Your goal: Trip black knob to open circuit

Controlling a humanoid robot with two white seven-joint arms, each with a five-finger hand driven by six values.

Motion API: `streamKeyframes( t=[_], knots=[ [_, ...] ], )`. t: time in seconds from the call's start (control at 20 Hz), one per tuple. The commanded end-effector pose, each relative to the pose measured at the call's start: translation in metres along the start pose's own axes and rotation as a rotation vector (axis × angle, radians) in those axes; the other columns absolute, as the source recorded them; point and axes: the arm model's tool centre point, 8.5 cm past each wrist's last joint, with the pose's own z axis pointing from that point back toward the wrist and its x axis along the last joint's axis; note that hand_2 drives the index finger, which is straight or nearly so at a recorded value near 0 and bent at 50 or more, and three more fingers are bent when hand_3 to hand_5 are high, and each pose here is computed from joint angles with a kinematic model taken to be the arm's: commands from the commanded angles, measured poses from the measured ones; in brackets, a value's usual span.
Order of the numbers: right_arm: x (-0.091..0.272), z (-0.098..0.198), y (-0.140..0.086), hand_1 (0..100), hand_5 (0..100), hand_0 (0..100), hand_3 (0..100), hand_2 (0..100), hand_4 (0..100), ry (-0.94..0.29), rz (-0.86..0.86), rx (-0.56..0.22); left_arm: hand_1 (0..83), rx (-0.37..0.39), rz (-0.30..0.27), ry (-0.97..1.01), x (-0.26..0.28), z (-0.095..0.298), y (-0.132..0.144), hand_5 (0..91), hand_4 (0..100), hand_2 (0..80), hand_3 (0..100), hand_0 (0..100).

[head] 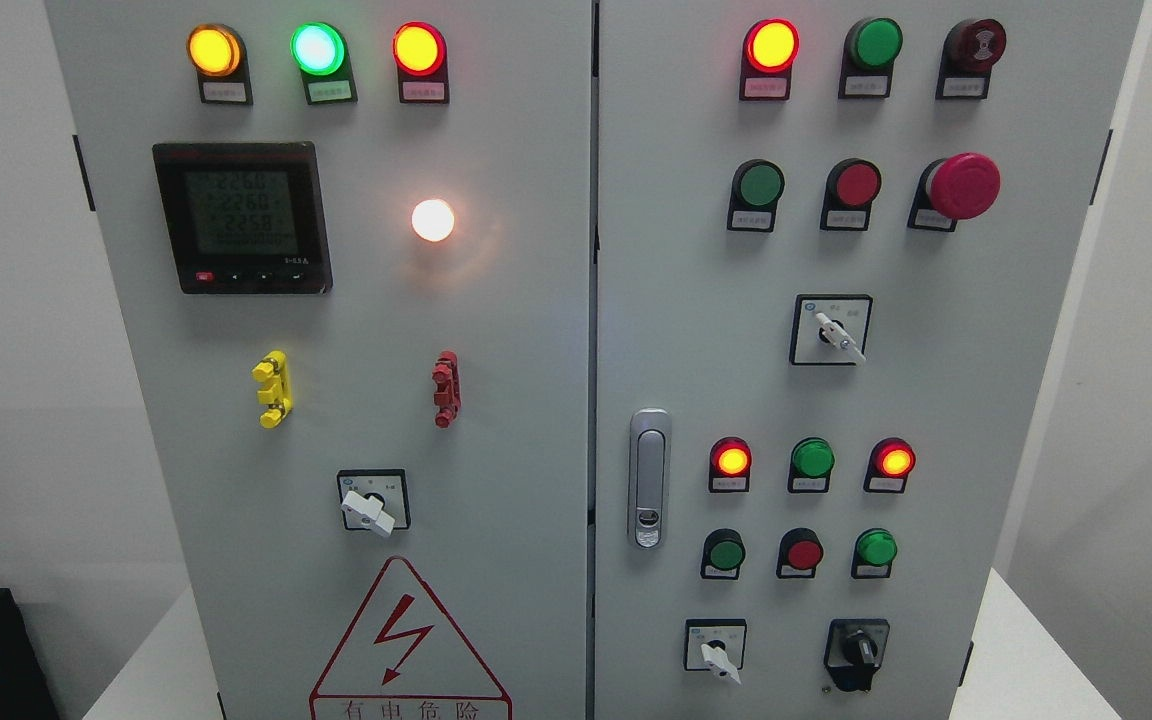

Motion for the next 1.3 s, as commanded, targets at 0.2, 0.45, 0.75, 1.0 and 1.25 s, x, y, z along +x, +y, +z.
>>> streamKeyframes(
  t=[0.2, 0.45, 0.75, 1.0, 1.25],
  knots=[
    [0.022, 0.007, -0.003, 34, 0, 13, 4, 0, 2, -0.146, 0.004, -0.037, 38.9, 0.0, 0.003, 0.0, 0.0, 0.0, 0.0, 0.0, 0, 0.0, 0, 12],
    [0.049, 0.015, -0.008, 38, 3, 14, 11, 0, 9, -0.294, -0.005, -0.097, 38.9, 0.0, 0.003, 0.0, 0.001, 0.0, 0.0, 0.0, 0, 0.0, 0, 12],
    [0.091, 0.027, -0.014, 41, 11, 18, 22, 0, 20, -0.437, -0.067, -0.149, 38.9, 0.0, 0.003, 0.0, 0.0, 0.0, 0.0, 0.0, 0, 0.0, 0, 12],
    [0.119, 0.046, -0.014, 42, 14, 20, 22, 0, 21, -0.624, -0.057, -0.161, 38.9, 0.0, 0.003, 0.002, 0.0, 0.0, 0.0, 0.0, 0, 0.0, 0, 12],
    [0.145, 0.069, -0.016, 47, 20, 18, 22, 0, 27, -0.746, -0.087, -0.178, 38.9, 0.0, 0.003, 0.002, 0.0, 0.0, 0.0, 0.0, 0, 0.0, 0, 12]
  ],
)
